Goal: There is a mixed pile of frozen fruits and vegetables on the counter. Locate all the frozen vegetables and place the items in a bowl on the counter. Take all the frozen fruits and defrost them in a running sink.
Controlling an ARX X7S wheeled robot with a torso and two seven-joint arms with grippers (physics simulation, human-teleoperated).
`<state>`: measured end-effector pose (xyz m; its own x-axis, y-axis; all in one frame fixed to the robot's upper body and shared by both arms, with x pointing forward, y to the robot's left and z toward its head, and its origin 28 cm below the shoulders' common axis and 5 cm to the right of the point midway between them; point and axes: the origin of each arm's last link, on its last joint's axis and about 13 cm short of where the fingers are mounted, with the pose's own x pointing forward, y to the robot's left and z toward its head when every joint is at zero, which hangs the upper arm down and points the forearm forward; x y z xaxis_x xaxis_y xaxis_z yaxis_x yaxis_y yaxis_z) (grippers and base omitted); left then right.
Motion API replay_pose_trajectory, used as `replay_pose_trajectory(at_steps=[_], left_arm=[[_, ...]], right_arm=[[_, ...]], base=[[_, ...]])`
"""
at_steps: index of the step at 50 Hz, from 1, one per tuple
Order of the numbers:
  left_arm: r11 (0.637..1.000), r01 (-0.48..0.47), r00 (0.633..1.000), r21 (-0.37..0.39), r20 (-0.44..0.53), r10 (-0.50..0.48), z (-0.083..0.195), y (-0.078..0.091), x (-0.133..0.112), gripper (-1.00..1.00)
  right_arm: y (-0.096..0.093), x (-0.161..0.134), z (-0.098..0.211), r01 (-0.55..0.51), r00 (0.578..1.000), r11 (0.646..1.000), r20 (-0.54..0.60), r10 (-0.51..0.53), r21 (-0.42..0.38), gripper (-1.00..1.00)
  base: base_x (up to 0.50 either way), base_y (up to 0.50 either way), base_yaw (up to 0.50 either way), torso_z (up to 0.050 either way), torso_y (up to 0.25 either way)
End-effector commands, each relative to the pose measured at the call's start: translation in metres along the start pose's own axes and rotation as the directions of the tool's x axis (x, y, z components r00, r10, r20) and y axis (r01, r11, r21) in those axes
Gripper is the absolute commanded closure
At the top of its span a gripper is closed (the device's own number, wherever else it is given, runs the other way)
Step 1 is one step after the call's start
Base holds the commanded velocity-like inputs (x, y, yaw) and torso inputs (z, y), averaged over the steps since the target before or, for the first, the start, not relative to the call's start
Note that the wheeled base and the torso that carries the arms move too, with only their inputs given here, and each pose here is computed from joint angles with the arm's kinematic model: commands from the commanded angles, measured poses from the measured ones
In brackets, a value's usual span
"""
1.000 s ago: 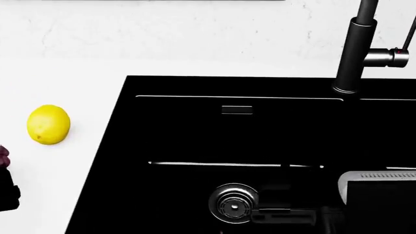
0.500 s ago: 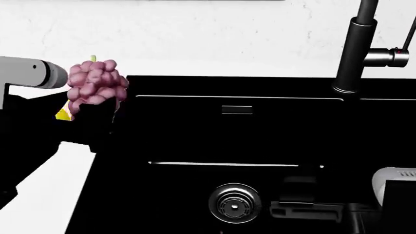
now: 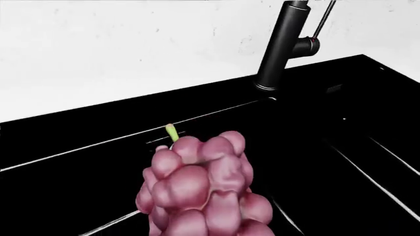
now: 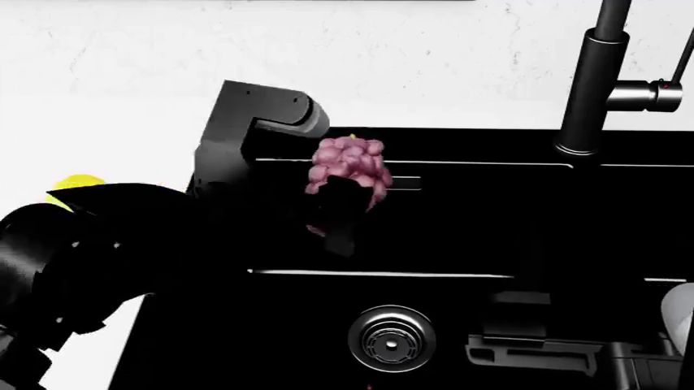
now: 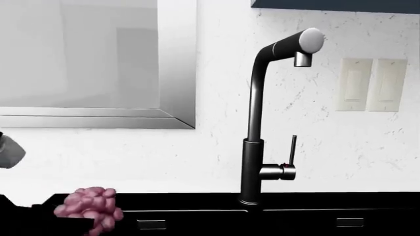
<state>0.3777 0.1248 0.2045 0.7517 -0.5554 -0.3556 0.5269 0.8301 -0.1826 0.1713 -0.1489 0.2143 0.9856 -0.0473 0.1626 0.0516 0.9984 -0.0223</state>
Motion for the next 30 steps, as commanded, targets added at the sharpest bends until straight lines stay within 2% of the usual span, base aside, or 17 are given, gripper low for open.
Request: replay_pose_trajectory(at_steps=[1, 3, 9, 16, 18, 20, 30], left_arm=[[0.999, -0.034, 0.997, 0.033, -0.065, 0.036, -0.02, 0.003, 0.032, 1.0], [0.997, -0.035, 0.996, 0.065, -0.077, 0.04, -0.026, 0.001, 0.033, 1.0], [0.996, -0.005, 0.993, 0.085, -0.116, 0.015, -0.043, -0.007, 0.036, 1.0], [0.994, -0.053, 0.988, 0.091, -0.143, 0.066, -0.062, -0.001, 0.038, 1.0], [0.995, -0.056, 0.986, 0.079, -0.15, 0.067, -0.066, -0.002, 0.038, 1.0], [0.994, -0.06, 0.983, 0.087, -0.168, 0.075, -0.073, -0.002, 0.038, 1.0], [0.993, -0.075, 0.971, 0.093, -0.22, 0.094, -0.093, 0.004, 0.038, 1.0]], right_arm=[[0.003, -0.002, 0.004, -0.041, 0.998, 0.999, 0.038, 0.041, 0.012, -1.0], [0.003, -0.003, 0.005, -0.039, 0.998, 0.999, 0.043, 0.038, 0.01, -1.0], [0.001, -0.001, 0.003, -0.034, 0.999, 0.999, 0.035, 0.034, 0.017, -1.0], [-0.001, -0.001, 0.003, -0.038, 0.999, 0.998, 0.035, 0.037, 0.042, -1.0], [0.0, -0.005, 0.006, -0.082, 0.996, 0.99, 0.034, 0.079, 0.116, -1.0], [-0.002, -0.004, 0.006, -0.063, 0.997, 0.994, 0.037, 0.06, 0.093, -1.0], [-0.002, -0.002, 0.004, -0.066, 0.998, 0.993, 0.027, 0.063, 0.1, -1.0]], base=[[0.0, 0.0, 0.0, 0.0, 0.0], [0.0, 0.0, 0.0, 0.0, 0.0], [0.0, 0.0, 0.0, 0.0, 0.0], [0.0, 0.0, 0.0, 0.0, 0.001], [0.0, 0.0, 0.0, 0.0, 0.0], [0.0, 0.0, 0.0, 0.0, 0.0], [0.0, 0.0, 0.0, 0.0, 0.001]])
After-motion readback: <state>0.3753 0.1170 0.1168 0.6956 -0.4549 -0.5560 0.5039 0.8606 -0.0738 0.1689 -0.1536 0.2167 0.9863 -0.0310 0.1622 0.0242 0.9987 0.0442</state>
